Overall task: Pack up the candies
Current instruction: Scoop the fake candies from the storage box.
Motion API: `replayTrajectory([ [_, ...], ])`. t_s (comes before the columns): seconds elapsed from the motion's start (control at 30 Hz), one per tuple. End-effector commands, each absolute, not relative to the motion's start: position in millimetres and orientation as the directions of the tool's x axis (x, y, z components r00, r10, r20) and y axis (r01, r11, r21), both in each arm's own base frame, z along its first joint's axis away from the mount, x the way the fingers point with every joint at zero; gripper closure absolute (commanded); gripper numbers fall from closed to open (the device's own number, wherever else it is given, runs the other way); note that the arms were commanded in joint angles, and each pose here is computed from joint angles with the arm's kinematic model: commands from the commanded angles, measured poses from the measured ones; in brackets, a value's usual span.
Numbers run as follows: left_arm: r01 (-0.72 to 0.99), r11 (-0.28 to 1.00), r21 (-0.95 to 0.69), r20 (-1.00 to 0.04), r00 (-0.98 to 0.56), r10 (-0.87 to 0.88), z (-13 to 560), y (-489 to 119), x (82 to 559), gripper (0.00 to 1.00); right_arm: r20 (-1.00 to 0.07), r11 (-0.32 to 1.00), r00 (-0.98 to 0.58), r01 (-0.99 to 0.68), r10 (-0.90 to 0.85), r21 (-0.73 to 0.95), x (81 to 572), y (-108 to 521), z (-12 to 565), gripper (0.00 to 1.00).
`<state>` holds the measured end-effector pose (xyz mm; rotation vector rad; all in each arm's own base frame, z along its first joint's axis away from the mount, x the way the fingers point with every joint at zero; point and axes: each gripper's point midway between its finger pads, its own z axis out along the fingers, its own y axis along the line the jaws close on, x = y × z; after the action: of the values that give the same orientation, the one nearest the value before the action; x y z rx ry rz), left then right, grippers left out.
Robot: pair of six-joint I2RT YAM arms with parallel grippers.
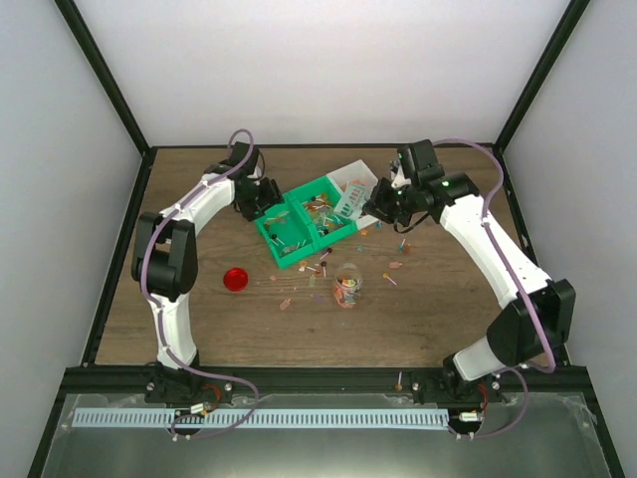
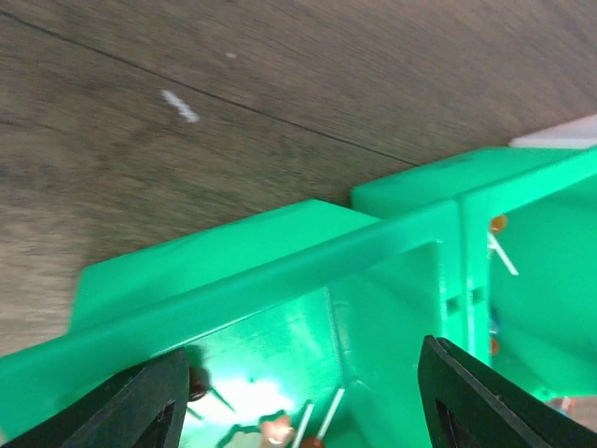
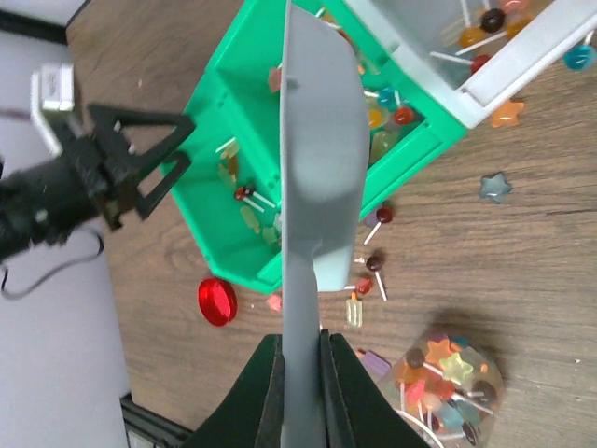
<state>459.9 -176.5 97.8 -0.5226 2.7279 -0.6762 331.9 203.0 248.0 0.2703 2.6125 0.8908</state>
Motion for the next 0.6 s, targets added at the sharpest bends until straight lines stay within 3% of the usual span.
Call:
replayTrajectory([
  [0.0, -0.291, 0.873, -0.393, -0.314, -0.849, -0.424, 133, -147, 460, 0.31, -0.140, 0.681, -0.867, 0.266, 0.479, 0.683, 356, 206, 241, 0.99],
  [0.17, -0.354, 0.886, -0.298, -0.402, -0.796, -0.453, 156, -120, 453, 0.31, 0.031, 0.586, -0.822, 0.431, 0.569, 0.687, 369, 224, 225, 0.99],
  [0.27, -0.419, 0.877, -0.235, -0.378, -0.792, -0.480, 144, -110, 439, 0.35, 0.057, 0.598, -0.797, 0.496, 0.601, 0.630, 374, 227, 221, 0.99],
  [0.57, -0.481, 0.859, -0.177, -0.313, -0.800, -0.512, 118, -125, 403, 0.35, 0.179, 0.524, -0.732, 0.615, 0.657, 0.589, 364, 232, 194, 0.99],
])
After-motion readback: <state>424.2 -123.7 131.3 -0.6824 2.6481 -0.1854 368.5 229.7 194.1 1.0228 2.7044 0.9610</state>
